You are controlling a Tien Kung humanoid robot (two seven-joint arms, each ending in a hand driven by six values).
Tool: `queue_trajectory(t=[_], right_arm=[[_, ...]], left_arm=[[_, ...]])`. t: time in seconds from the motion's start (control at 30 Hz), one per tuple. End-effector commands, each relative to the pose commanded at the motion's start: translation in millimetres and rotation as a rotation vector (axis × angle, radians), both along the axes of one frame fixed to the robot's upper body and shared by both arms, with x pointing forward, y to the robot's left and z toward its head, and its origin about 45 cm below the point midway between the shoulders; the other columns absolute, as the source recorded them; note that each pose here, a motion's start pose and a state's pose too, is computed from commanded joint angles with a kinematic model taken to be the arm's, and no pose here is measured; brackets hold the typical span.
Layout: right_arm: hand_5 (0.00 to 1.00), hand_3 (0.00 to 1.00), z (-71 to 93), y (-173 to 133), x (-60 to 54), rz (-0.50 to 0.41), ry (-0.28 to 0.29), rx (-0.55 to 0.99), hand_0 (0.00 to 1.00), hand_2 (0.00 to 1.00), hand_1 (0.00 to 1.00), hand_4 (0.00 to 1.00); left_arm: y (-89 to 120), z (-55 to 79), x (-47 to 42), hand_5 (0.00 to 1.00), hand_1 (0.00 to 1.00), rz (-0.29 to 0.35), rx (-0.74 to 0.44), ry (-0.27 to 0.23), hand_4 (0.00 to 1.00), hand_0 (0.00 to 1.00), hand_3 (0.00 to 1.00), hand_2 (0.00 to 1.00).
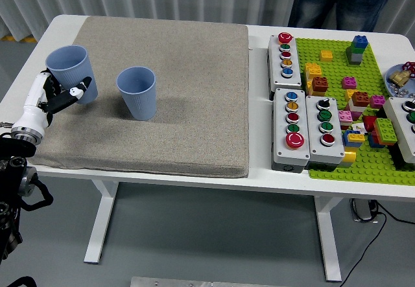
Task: Pick cup pour cup place
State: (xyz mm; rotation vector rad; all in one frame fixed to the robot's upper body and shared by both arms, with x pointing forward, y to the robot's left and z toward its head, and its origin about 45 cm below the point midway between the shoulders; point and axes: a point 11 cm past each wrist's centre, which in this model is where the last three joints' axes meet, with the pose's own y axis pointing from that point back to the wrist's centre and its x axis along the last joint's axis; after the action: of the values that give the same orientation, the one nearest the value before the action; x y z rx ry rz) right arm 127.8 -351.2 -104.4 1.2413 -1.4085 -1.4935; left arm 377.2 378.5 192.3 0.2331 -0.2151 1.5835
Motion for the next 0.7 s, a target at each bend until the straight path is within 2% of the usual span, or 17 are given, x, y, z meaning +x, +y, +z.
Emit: queue_trajectory(t=[0.07, 0.4, 0.7], right_arm=[[0.286, 0.61, 0.0, -0.1, 0.0, 0.0, 0.0, 0.0, 0.748, 0.757, 0.7, 0.087], [0.286, 0.61, -0.1, -0.6, -0.7, 0.0, 0.001, -0.001, 0.748, 0.756, 0.7, 0.087], [0.283, 0.61, -0.1, -0.9, -0.9, 0.002, 0.002, -0.003, 0.748, 0.755, 0.7, 0.089]], left_arm=[[0.1, 1.9, -0.3, 0.133, 0.635, 0.0, 0.015, -0.004, 0.627, 0.554, 0.855, 0.795], [-1.9, 11.9, -3.3, 0.132, 0.637, -0.006, 0.087, -0.024, 0.624, 0.549, 0.834, 0.793], [-12.6, 24.5, -4.2, 0.125, 0.641, -0.037, 0.247, -0.04, 0.617, 0.553, 0.836, 0.793]])
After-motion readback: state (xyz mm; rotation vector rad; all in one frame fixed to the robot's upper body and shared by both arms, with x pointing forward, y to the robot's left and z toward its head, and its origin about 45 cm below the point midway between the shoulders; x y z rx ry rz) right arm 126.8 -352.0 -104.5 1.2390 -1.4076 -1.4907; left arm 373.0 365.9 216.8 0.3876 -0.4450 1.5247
